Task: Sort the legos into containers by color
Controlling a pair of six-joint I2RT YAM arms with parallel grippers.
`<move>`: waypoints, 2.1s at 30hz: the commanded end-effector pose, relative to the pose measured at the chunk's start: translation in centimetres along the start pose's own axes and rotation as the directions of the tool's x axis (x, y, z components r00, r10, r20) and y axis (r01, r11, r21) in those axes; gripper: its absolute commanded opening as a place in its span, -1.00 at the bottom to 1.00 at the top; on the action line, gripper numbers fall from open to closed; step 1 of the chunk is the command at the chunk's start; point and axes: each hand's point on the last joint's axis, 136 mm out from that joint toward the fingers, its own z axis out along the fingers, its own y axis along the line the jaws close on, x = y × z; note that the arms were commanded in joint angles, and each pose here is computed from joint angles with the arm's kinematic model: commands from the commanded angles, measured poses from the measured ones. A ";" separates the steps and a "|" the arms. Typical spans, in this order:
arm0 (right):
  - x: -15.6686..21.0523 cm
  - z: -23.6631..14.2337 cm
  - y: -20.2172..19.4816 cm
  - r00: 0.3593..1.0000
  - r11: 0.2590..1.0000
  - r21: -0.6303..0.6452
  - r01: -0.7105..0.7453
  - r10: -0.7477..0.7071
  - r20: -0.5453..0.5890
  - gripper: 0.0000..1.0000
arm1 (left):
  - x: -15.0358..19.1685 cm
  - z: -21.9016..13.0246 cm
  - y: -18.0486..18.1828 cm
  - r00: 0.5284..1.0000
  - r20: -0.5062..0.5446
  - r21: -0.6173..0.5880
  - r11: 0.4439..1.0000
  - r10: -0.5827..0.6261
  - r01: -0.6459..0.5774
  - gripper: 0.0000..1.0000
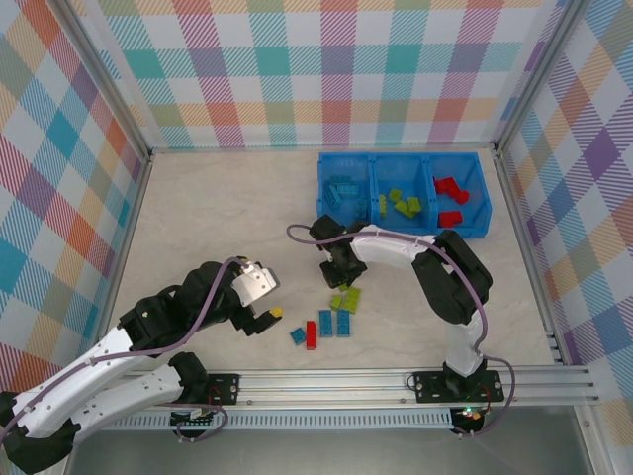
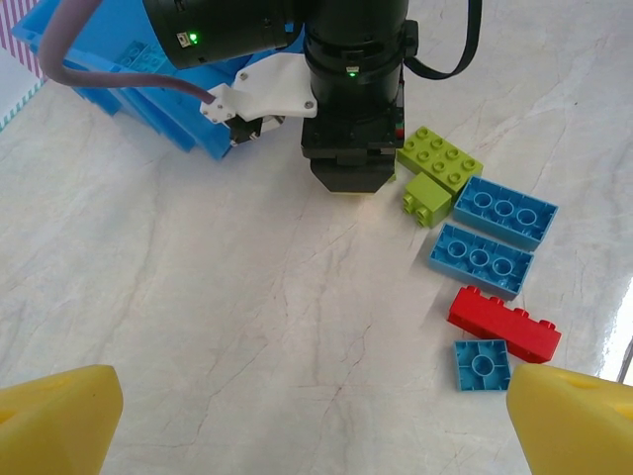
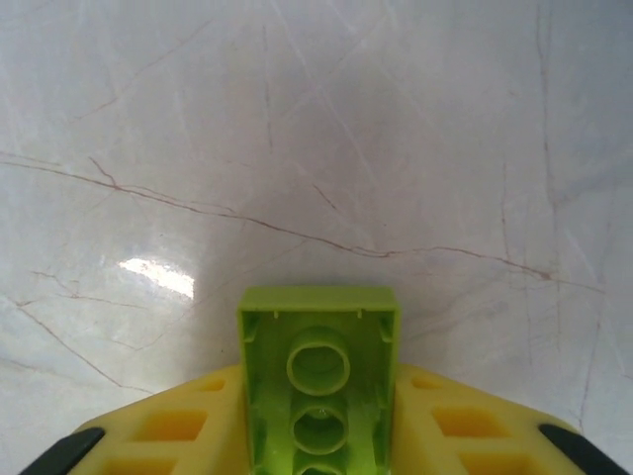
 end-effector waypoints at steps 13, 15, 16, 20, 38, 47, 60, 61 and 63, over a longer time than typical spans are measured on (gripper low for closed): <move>-7.4 -15.0 -8.1 0.790 0.959 -0.027 -0.281 0.247 0.561 -0.44 | 0.4 -0.4 -0.4 1.000 0.025 0.016 1.000 0.000 0.000 1.00; -7.7 -16.7 -12.0 0.723 0.922 -0.041 -0.385 0.329 0.607 -0.43 | 0.6 -0.2 -0.4 1.000 0.015 0.019 1.000 -0.001 0.001 1.00; -7.8 -17.1 -13.7 0.698 0.903 -0.055 -0.427 0.367 0.614 -0.42 | 0.7 -0.1 -0.5 1.000 0.010 0.024 1.000 -0.001 0.001 1.00; -9.0 -16.7 -20.0 0.628 0.831 -0.076 -0.550 0.472 0.618 -0.41 | 1.0 0.2 -0.9 1.000 -0.011 0.048 0.999 -0.007 0.008 1.00; -11.5 -15.7 -24.9 0.619 0.777 -0.127 -0.616 0.578 0.532 -0.09 | 0.5 -0.2 -0.9 0.999 0.015 0.054 0.998 -0.036 0.035 1.00; -1.5 -15.9 -13.2 0.667 0.745 -0.403 -0.532 0.662 0.343 -0.01 | 0.4 -0.3 -1.4 0.998 0.057 0.073 0.997 -0.011 0.006 1.00; 6.6 -6.6 -0.5 0.815 0.764 -0.328 -0.556 0.578 -0.037 0.31 | -0.9 -0.8 -2.3 0.987 0.159 0.131 0.991 0.003 -0.024 1.00; 6.6 -6.2 -0.5 0.818 0.771 -0.313 -0.555 0.573 -0.041 0.32 | -0.8 -0.8 -2.3 0.988 0.156 0.132 0.991 -0.001 -0.020 1.00; 6.7 -5.1 -0.6 0.826 0.789 -0.268 -0.552 0.563 -0.044 0.33 | -0.7 -0.8 -2.3 0.989 0.149 0.128 0.992 -0.006 -0.013 1.00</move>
